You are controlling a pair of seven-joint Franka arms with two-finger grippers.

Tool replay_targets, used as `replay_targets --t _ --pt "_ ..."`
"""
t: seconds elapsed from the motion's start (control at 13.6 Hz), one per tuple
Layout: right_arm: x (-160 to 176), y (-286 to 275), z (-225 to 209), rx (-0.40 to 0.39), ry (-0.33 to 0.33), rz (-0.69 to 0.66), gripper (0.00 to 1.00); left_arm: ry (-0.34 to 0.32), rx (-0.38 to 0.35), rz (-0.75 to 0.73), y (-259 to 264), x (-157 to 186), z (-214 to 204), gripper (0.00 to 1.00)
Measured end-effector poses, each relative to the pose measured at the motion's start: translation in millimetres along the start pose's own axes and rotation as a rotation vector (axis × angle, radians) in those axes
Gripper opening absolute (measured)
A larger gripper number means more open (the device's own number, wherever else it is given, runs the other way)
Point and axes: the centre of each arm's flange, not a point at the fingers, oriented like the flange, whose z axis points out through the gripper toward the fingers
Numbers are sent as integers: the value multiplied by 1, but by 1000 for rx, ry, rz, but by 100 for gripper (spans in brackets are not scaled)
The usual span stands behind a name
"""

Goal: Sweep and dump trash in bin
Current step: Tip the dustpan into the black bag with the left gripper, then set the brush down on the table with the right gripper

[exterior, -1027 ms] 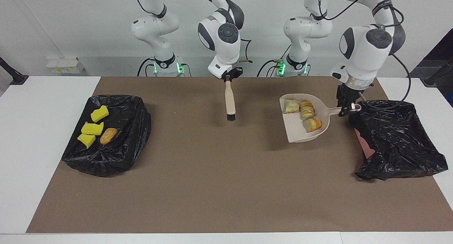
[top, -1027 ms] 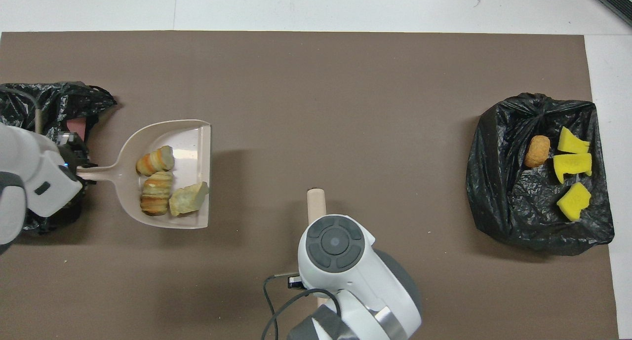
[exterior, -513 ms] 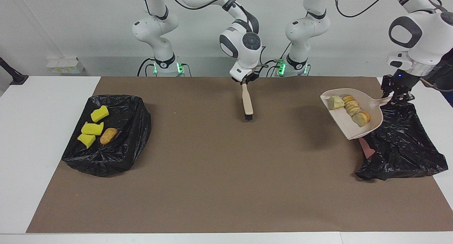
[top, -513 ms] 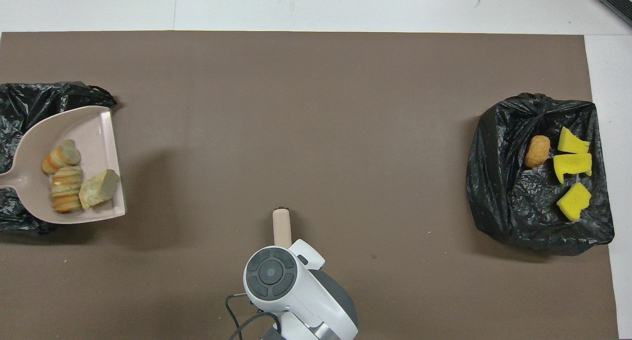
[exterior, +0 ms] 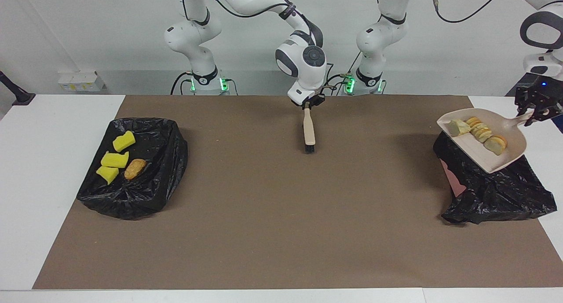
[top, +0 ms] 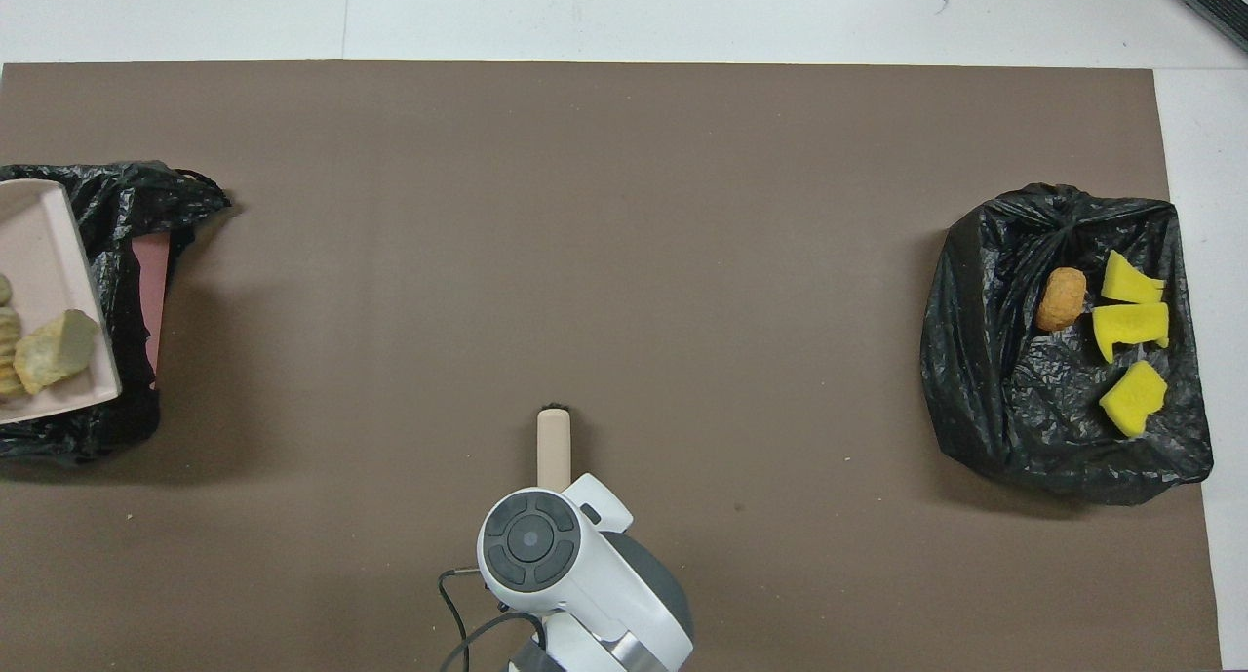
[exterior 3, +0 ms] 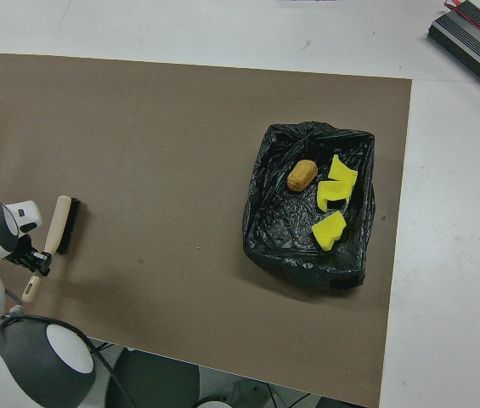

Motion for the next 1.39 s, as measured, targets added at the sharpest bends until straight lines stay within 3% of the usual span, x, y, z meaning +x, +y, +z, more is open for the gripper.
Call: replay_targets --t 0.22,0.44,0.66,0.88,1.39 --pt "5 -4 -26 -9 -14 0 63 -118 -1 40 -20 -30 0 31" --pt "17 0 -68 -16 1 2 97 -301 -3 140 -31 -38 -2 31" --pt "37 33 -121 0 20 -21 100 -420 -24 210 -35 -34 -5 31" --pt "51 75 -172 20 48 -70 100 -504 -16 187 -40 -26 -8 31" --pt "91 168 -247 -90 116 -217 100 -722 18 200 -55 20 -11 31"
